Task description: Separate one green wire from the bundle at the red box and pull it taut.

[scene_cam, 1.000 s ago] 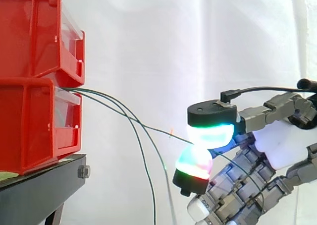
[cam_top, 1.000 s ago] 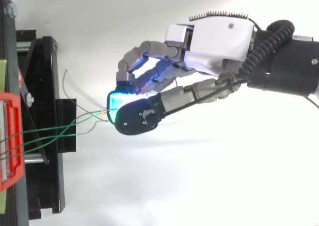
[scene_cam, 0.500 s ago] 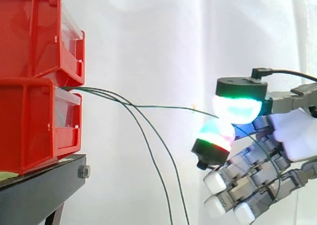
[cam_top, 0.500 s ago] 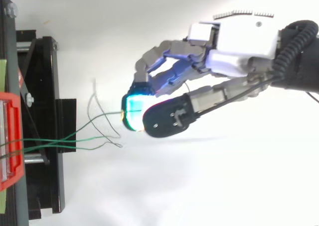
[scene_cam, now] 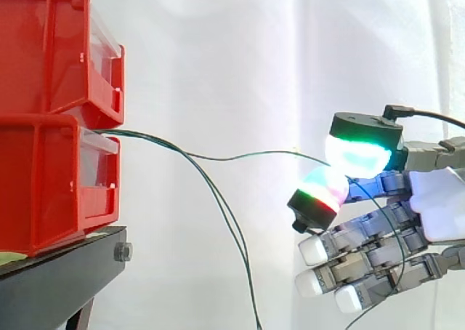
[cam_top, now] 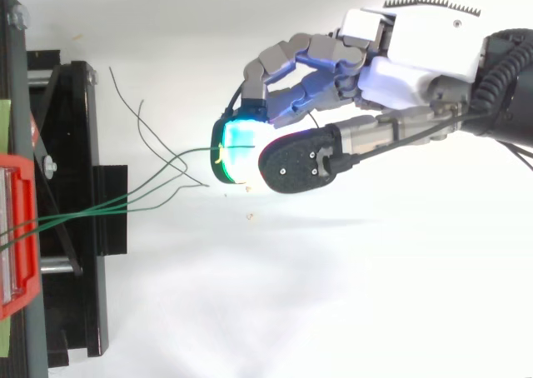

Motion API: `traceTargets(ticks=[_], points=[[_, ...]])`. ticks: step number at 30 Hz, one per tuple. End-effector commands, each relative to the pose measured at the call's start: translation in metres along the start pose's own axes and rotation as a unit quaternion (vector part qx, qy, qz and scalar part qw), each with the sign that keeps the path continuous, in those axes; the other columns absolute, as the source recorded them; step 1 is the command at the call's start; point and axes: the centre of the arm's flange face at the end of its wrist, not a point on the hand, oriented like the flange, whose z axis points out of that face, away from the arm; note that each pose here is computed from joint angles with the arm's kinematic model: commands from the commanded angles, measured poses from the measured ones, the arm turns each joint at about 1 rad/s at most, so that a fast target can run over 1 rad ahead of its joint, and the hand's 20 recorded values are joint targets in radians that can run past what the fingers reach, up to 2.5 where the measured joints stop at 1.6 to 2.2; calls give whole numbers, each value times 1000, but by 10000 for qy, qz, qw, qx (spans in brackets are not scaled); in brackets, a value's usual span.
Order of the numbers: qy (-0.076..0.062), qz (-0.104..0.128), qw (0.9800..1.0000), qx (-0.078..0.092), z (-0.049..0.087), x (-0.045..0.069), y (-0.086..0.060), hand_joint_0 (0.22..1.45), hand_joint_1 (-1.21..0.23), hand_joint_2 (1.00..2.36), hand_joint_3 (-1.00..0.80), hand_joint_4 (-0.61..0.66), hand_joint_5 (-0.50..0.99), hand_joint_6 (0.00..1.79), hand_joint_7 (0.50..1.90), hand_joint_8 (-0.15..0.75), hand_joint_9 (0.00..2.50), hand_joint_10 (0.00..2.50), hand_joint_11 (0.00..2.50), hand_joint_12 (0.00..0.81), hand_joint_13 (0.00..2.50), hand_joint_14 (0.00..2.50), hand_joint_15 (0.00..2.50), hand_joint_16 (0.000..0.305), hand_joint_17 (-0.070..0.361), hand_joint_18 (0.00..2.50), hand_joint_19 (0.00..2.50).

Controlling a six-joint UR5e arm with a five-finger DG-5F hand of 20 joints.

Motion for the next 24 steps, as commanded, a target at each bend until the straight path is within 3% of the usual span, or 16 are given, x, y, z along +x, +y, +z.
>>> traceTargets(ticks=[1,24], points=[[24,-81,10000,-32,0,3,0,572,-726,1016,-112,-16,-102,887,1004,225,776,13,373,347,501,11,293,50,112,428,430],[24,-148,9999,-40,0,4,1,570,-723,1017,-112,-16,-103,888,1007,228,771,13,377,348,495,11,295,50,111,442,426]])
